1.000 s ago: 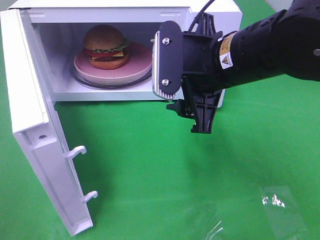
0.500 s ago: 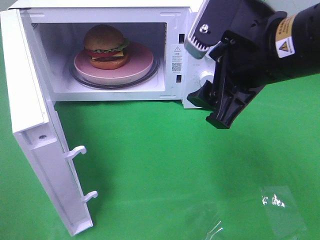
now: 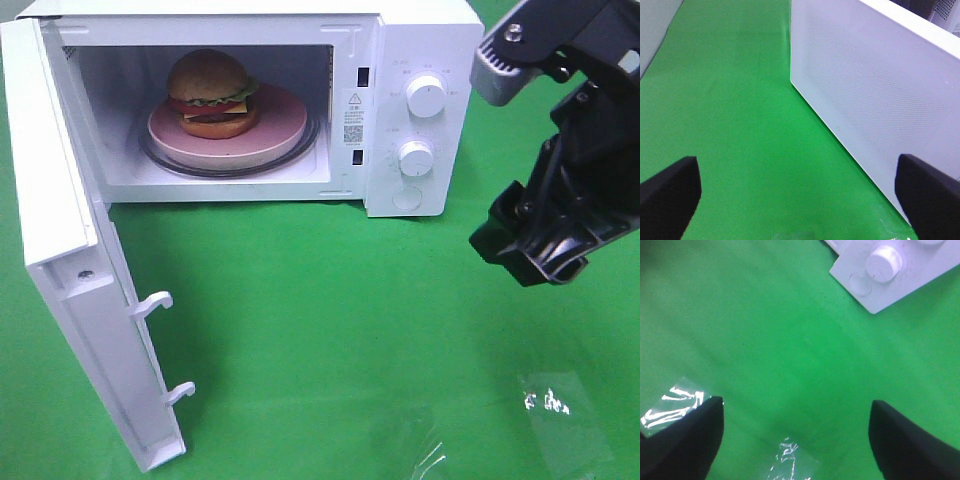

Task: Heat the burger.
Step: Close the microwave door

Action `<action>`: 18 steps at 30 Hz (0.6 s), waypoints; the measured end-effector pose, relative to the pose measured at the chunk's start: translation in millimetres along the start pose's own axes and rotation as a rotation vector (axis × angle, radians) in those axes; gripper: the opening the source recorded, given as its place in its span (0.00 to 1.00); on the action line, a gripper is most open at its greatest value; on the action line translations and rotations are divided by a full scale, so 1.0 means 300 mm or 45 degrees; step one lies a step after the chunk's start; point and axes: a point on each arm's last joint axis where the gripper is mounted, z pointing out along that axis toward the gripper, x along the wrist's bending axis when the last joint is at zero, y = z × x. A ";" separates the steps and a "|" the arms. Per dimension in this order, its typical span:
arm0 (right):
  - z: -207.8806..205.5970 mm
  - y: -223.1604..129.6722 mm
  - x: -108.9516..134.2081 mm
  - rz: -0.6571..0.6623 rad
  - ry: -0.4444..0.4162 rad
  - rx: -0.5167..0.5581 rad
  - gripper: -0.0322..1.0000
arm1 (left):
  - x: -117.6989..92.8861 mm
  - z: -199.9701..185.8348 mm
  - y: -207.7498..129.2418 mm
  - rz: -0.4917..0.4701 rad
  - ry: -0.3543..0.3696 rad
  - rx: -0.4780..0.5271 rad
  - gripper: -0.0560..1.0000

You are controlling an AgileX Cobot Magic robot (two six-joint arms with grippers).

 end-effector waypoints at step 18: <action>-0.167 -0.216 0.009 0.107 0.029 0.078 0.76 | 0.000 0.000 0.000 0.000 0.000 0.000 0.98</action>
